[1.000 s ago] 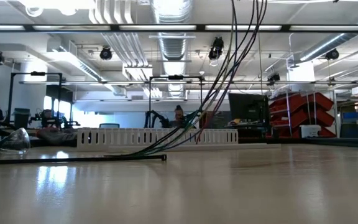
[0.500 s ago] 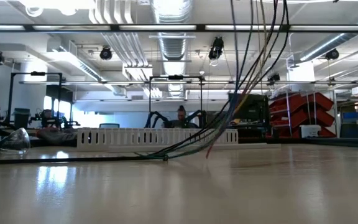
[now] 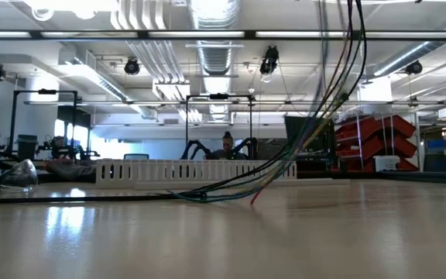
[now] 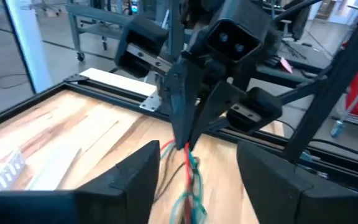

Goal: Ziptie cables
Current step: Put the bundled colored cable into the zip tie

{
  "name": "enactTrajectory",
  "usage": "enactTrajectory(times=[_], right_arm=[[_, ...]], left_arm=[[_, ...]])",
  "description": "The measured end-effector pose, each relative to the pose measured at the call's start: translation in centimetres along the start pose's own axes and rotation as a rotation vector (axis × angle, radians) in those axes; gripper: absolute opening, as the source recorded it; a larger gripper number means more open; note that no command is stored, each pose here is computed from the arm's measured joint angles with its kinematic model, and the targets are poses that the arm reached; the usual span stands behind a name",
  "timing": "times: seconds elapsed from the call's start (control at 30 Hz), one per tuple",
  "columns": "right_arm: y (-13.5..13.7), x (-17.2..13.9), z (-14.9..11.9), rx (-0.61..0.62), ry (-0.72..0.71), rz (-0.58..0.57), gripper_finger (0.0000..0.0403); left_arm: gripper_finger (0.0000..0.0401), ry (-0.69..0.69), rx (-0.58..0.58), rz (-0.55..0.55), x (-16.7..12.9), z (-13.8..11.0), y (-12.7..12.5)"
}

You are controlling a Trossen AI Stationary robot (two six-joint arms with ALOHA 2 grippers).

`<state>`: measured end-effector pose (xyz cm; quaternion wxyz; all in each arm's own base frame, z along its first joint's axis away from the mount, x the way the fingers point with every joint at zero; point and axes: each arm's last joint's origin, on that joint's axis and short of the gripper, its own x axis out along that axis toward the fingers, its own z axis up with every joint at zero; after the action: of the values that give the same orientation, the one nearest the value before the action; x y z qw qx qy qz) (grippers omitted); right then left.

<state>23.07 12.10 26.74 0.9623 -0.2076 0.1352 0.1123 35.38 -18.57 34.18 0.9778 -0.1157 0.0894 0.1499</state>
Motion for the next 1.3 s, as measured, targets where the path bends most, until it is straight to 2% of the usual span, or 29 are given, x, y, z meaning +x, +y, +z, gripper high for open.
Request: enactTrajectory(times=[0.1,0.3,0.4,0.53,0.7,0.83,0.93,1.13,1.3], right_arm=[[0.0,0.0,0.1,0.006,-0.016,-0.005,0.0],[-0.2,0.0,0.2,0.007,-0.017,-0.036,0.0],[-0.4,0.0,0.1,0.005,0.01,-0.124,0.0],[-1.0,-0.7,0.3,-0.04,0.05,-0.294,0.0],[-1.3,-2.9,1.7,-0.06,-0.036,-0.299,0.0],[-0.9,-3.8,2.6,-0.067,-0.145,-0.154,0.0],[-0.4,-3.6,2.8,-0.087,-0.197,-0.056,0.0],[0.3,-2.4,2.4,-0.112,-0.16,-0.055,0.0],[0.5,-1.9,2.1,-0.117,-0.135,-0.066,0.0]], left_arm=[[0.0165,-0.005,0.006,0.012,0.0,0.0,0.1],[0.0062,-0.004,0.026,0.013,0.1,0.0,0.1],[0.0023,0.0,0.054,0.006,-0.1,-0.1,-0.1],[0.0007,0.029,0.081,-0.008,-0.9,-0.7,-0.6],[0.0034,0.09,0.11,0.019,-1.6,-1.8,-0.8],[0.0081,0.1,0.153,0.048,-1.3,-2.7,-0.9],[0.0123,0.085,0.135,0.05,-0.9,-2.7,-1.0],[0.019,0.042,0.076,0.03,-0.7,-2.0,-1.1],[0.0216,0.031,0.07,0.016,-1.3,-1.5,-1.2]])
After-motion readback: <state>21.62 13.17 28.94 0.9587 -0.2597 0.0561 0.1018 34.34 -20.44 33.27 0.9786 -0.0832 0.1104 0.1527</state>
